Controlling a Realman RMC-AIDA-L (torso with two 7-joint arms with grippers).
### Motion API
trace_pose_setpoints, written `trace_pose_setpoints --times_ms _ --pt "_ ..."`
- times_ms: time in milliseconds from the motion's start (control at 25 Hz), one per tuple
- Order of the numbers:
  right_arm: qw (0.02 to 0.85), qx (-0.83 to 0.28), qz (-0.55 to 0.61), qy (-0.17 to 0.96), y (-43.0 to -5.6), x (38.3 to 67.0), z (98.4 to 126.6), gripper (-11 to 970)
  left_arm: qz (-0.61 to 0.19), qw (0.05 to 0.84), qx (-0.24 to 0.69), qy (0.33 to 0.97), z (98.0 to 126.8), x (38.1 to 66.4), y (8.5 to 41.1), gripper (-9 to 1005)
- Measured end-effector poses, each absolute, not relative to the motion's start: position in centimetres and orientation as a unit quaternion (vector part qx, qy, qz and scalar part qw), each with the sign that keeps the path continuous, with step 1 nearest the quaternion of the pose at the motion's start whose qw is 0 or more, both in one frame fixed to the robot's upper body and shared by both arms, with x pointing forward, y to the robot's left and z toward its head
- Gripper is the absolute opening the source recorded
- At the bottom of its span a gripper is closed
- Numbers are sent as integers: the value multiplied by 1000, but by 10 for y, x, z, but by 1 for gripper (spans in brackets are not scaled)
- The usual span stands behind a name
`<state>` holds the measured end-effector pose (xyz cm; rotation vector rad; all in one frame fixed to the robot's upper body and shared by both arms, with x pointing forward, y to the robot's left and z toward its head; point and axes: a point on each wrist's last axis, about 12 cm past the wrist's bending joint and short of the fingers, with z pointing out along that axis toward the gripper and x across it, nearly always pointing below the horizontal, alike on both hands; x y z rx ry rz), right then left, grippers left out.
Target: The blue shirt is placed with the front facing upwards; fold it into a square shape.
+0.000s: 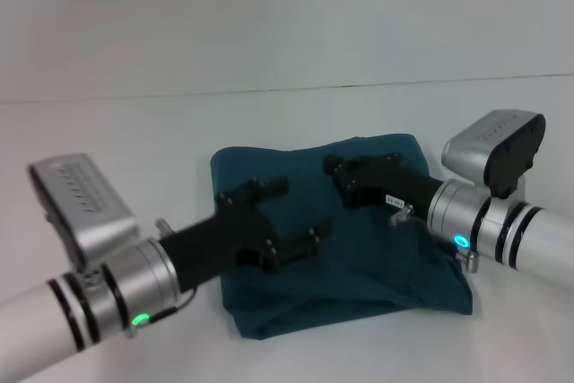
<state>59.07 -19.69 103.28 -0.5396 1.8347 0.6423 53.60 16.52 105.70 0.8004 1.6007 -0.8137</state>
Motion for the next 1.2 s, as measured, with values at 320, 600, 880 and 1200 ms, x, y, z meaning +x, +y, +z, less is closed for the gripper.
trace_pose_setpoints --times_ms 320,600,880,1200 --pt "527 -192 250 789 -207 598 1032 36 -336 486 337 733 1027 543 155 785" --pt "541 -152 221 797 -228 603 1032 38 -320 474 326 753 1018 540 162 514" --pt "567 -123 186 793 -259 606 1038 39 -326 471 312 758 1012 531 171 308" --pt "585 -173 286 739 -246 572 1039 41 -342 509 311 726 1034 541 166 47"
